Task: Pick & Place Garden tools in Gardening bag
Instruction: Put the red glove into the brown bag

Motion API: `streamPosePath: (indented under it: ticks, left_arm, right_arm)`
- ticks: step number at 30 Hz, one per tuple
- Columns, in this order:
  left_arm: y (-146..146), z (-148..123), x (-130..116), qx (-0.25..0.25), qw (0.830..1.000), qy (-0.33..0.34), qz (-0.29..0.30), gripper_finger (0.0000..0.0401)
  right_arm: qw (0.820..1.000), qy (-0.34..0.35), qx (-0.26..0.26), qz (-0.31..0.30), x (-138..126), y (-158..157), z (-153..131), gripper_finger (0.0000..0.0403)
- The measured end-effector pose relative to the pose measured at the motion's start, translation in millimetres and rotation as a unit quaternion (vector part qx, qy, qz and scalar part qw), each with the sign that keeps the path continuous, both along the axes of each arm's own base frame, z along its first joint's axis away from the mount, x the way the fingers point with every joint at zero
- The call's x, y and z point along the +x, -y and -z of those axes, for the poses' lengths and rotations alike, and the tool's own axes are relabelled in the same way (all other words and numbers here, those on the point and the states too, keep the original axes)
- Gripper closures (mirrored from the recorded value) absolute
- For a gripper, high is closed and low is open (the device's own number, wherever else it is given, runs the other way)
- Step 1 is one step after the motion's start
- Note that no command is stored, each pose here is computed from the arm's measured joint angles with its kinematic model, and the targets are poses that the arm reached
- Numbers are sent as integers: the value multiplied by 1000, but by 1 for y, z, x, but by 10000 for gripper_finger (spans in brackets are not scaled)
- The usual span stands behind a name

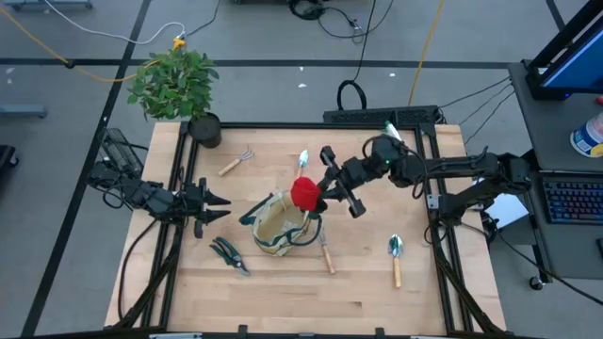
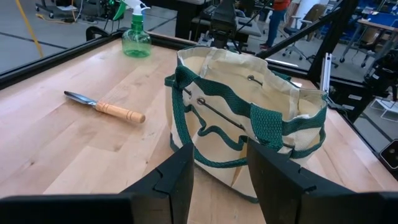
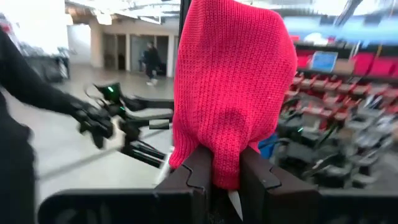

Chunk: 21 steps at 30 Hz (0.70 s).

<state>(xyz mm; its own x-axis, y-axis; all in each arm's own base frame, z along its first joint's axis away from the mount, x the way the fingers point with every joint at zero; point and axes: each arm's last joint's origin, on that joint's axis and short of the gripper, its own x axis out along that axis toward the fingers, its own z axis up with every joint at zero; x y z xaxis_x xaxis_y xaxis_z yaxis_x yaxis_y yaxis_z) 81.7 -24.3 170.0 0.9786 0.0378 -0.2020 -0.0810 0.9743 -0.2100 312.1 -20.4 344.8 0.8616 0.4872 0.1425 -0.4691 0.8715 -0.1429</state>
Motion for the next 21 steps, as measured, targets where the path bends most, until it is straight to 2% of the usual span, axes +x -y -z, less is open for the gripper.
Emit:
streamPosePath:
  ticks: [7, 13, 16, 21]
  left_arm:
    - [0, 0, 0, 0, 1000, 0, 0, 247]
    - [0, 0, 0, 0, 1000, 0, 0, 247]
    - [0, 0, 0, 0, 1000, 0, 0, 247]
    - [0, 0, 0, 0, 1000, 0, 0, 247]
  right_arm:
    - [992, 40, -109, 40, 3, -10, 1, 371]
    - [974, 15, -211, 76, 7, -17, -8, 371]
    - [968, 8, -239, 79, 7, -19, -13, 371]
    - [963, 3, -256, 87, 7, -19, -18, 371]
